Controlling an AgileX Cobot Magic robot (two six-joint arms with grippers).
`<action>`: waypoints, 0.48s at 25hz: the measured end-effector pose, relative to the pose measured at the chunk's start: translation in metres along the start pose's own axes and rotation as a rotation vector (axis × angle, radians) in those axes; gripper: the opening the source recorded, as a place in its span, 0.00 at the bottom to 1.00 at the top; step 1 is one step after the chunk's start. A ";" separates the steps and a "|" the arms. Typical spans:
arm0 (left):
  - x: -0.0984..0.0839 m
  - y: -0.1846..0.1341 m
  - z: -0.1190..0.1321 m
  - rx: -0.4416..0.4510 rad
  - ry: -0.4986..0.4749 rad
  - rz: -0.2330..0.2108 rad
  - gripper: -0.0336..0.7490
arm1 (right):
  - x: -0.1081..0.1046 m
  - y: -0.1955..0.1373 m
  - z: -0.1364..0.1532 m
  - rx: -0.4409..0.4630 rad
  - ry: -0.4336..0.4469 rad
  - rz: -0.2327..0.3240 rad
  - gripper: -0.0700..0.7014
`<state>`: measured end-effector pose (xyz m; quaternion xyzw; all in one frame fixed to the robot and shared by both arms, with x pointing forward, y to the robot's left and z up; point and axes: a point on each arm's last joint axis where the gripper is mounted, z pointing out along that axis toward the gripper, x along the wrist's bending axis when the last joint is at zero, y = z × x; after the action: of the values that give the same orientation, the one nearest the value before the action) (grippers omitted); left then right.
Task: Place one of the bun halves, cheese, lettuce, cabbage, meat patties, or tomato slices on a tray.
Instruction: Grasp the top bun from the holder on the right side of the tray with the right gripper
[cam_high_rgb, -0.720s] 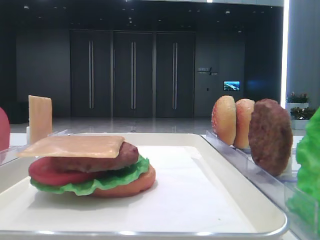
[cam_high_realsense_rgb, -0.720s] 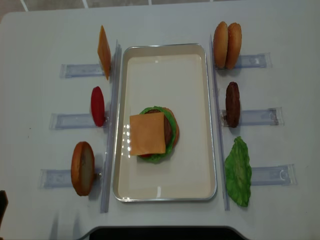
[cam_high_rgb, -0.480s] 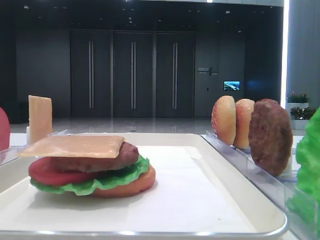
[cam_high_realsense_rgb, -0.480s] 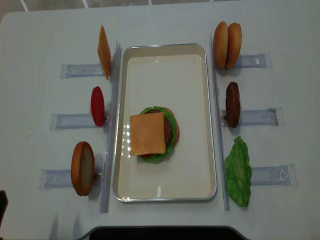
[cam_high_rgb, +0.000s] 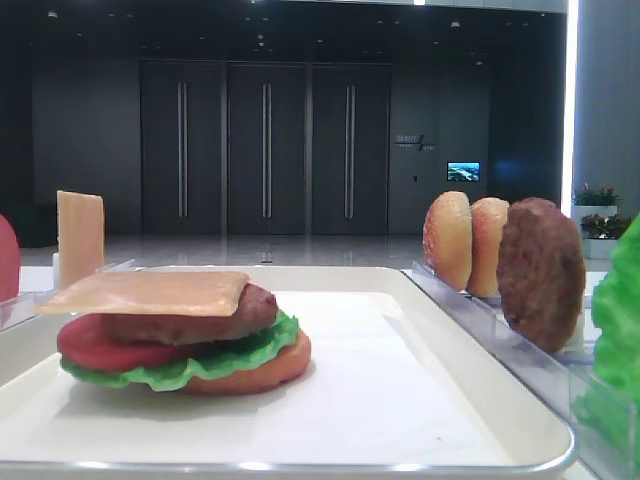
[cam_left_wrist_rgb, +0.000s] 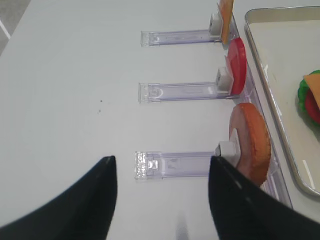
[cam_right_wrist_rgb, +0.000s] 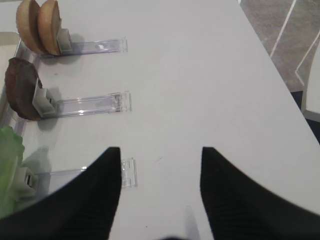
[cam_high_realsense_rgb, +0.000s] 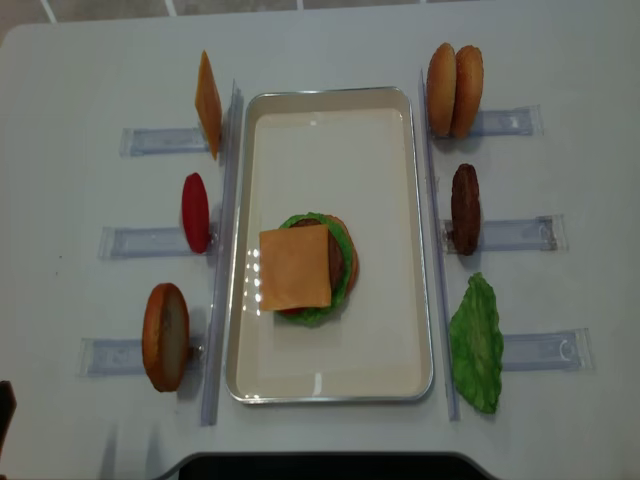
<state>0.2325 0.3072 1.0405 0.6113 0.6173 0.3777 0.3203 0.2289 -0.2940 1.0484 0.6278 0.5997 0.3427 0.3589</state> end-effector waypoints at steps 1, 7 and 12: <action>0.000 0.000 0.000 0.000 0.000 0.000 0.61 | 0.000 0.000 0.000 0.000 0.000 0.000 0.54; 0.000 0.000 0.000 0.000 0.000 0.000 0.61 | 0.000 0.000 0.000 0.000 0.002 0.001 0.54; 0.000 0.000 0.000 0.000 0.000 0.000 0.61 | -0.001 0.004 0.002 0.011 -0.007 0.040 0.54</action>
<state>0.2325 0.3072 1.0405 0.6113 0.6173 0.3777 0.3203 0.2327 -0.2950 1.0503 0.6428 0.5876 0.3443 0.3508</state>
